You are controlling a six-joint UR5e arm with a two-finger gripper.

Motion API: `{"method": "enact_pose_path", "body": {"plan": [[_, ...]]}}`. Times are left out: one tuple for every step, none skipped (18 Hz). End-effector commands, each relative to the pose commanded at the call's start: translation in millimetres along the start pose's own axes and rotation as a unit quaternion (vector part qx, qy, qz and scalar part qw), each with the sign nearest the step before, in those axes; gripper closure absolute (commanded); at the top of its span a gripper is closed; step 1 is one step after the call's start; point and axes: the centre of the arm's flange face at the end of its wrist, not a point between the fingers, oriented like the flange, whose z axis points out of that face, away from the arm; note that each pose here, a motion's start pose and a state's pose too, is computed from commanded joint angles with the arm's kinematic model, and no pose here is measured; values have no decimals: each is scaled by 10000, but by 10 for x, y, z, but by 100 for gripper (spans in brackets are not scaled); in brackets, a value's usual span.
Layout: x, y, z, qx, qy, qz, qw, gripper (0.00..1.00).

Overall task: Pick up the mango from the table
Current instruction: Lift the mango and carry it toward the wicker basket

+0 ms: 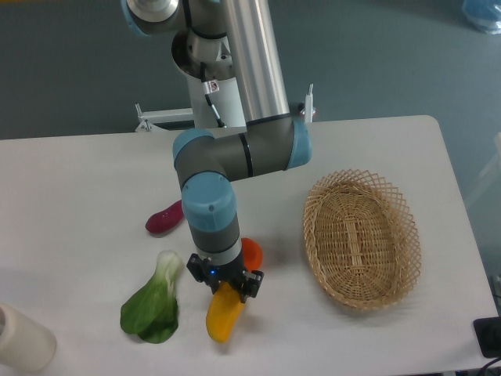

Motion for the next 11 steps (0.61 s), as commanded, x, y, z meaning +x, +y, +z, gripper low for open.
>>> {"method": "enact_pose_path", "body": {"plan": [[-97, 50, -124, 51, -79, 85, 9999, 42], [-219, 127, -267, 86, -140, 81, 9998, 41], [-313, 186, -343, 61, -132, 17, 9999, 41], [-408, 244, -424, 19, -118, 36, 9999, 41], [-495, 294, -503, 0, -112, 139, 9998, 41], [-578, 349, -586, -7, -126, 234, 9996, 41], [-660, 421, -646, -42, -126, 254, 9996, 41], [-752, 505, -682, -85, -100, 251, 9996, 41], [-830, 584, -706, -123, -40, 285, 9995, 41], [-949, 697, -779, -137, -8, 336, 9993, 41], [-1001, 743, -803, -148, -16, 384, 9992, 41]]}}
